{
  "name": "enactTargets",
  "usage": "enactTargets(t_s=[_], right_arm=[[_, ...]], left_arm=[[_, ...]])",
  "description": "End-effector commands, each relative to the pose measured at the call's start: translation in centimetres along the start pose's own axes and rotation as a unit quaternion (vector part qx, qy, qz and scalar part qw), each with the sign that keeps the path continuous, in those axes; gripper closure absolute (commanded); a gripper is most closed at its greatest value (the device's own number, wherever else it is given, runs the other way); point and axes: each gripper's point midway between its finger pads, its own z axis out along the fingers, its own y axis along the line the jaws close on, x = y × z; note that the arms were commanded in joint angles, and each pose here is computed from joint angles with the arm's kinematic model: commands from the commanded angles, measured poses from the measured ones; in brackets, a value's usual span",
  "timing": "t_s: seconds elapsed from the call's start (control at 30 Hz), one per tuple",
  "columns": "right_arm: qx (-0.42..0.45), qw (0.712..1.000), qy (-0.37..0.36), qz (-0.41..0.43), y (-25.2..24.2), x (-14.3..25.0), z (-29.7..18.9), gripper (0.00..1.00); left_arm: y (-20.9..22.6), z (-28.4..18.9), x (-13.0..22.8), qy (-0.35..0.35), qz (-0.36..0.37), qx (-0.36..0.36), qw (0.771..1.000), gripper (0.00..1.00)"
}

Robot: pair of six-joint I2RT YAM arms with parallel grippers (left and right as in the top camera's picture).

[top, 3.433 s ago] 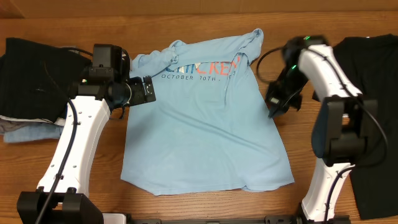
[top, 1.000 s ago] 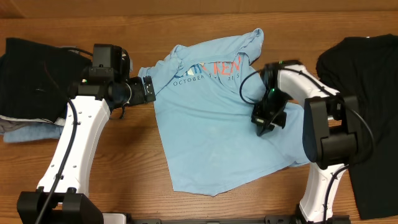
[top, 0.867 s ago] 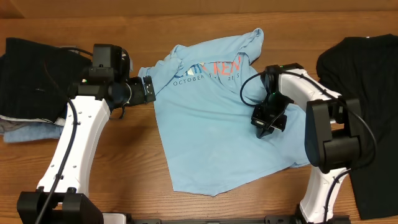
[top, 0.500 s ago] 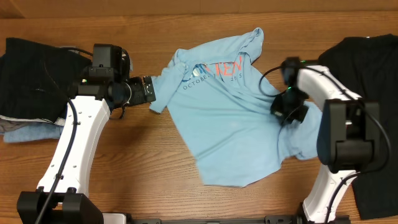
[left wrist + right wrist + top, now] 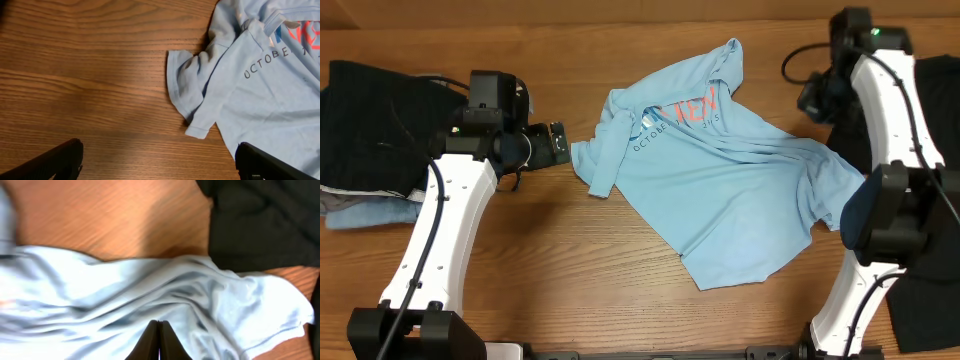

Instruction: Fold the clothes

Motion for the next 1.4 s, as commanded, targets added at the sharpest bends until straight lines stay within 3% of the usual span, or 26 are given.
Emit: enactTargets(t_s=[0.0, 0.17, 0.4, 0.57, 0.67, 0.73, 0.8, 0.83, 1.1, 1.2, 1.3, 1.33, 1.37], right_arm=[[-0.125, 0.988, 0.004, -0.085, 3.3, -0.1, -3.1, 0.96], [-0.189, 0.973, 0.008, -0.13, 6.8, 0.9, -3.8, 0.96], [-0.229, 0.967, -0.03, -0.103, 14.1, 1.0, -3.3, 0.96], [-0.15, 0.986, -0.042, -0.058, 15.1, 2.7, -0.1, 0.96], [-0.119, 0.991, -0.033, -0.059, 14.1, 3.5, 0.5, 0.65], [-0.103, 0.993, -0.026, -0.051, 12.8, 3.3, 0.7, 0.54], [-0.092, 0.995, -0.016, -0.033, 10.8, 2.8, 0.9, 0.1], [-0.086, 0.996, -0.009, -0.024, 9.9, 2.6, 1.0, 0.0], [-0.067, 0.997, 0.002, 0.042, 4.1, 0.3, 1.4, 0.0], [-0.067, 0.996, -0.002, 0.052, 3.3, -0.3, 1.4, 0.0], [-0.067, 0.996, -0.002, 0.053, 3.3, -0.3, 1.4, 0.0], [-0.067, 0.996, -0.003, 0.053, 3.3, -0.4, 1.4, 0.0], [-0.069, 0.996, -0.005, 0.053, 3.4, -0.5, 1.4, 0.0]], left_arm=[[-0.3, -0.9, -0.7, -0.016, 0.012, 0.002, 1.0, 0.0], [-0.3, -0.9, -0.7, -0.016, 0.012, 0.002, 1.0, 0.0], [-0.3, -0.9, -0.7, -0.016, 0.012, 0.002, 1.0, 0.0], [-0.3, -0.9, -0.7, -0.016, 0.012, 0.002, 1.0, 0.0], [-0.3, -0.9, -0.7, -0.016, 0.012, 0.002, 1.0, 0.0], [-0.3, -0.9, -0.7, -0.016, 0.012, 0.002, 1.0, 0.0], [-0.3, -0.9, -0.7, -0.016, 0.012, 0.002, 1.0, 0.0], [-0.3, -0.9, -0.7, -0.016, 0.012, 0.002, 1.0, 0.0], [-1.1, -1.0, -2.5, -0.052, 0.012, 0.021, 0.998, 0.0], [-4.0, -1.3, -2.4, -0.052, 0.084, 0.095, 0.991, 0.0], [-5.6, -0.6, -2.1, -0.048, 0.117, 0.105, 0.986, 0.0], [-6.9, 0.5, -1.5, -0.045, 0.193, 0.102, 0.975, 0.37], [-7.3, 1.1, -1.2, -0.042, 0.215, 0.094, 0.971, 0.57]])
